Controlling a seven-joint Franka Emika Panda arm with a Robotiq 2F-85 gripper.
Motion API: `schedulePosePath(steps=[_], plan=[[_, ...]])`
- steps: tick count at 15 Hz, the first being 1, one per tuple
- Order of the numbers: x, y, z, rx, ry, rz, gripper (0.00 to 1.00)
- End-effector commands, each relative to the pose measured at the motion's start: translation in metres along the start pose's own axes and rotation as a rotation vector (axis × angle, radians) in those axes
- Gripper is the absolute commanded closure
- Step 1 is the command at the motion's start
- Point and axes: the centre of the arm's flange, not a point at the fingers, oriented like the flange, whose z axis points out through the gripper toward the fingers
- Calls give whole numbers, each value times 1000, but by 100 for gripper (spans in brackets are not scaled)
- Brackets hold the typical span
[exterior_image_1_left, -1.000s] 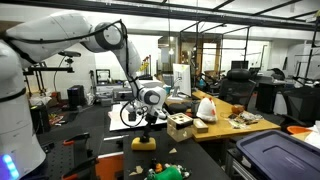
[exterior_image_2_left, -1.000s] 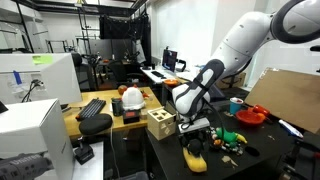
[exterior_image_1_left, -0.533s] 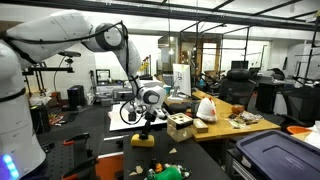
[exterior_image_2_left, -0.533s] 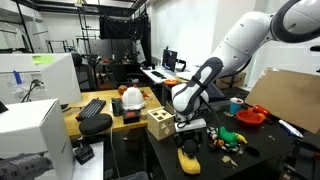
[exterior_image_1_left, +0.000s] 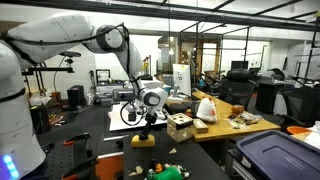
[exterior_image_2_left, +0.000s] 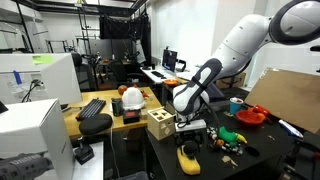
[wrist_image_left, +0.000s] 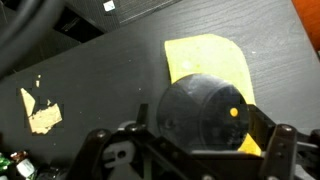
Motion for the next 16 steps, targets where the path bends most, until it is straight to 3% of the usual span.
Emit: schedulePosePath(steps=[1, 3, 6, 10, 16], plan=[[0, 0, 1, -1, -1, 0, 0], [0, 0, 1, -1, 0, 0, 0], [6, 13, -24, 122, -4, 16, 0], [24, 39, -71, 279, 64, 81, 0], [57, 106, -126, 208, 207, 154, 0]])
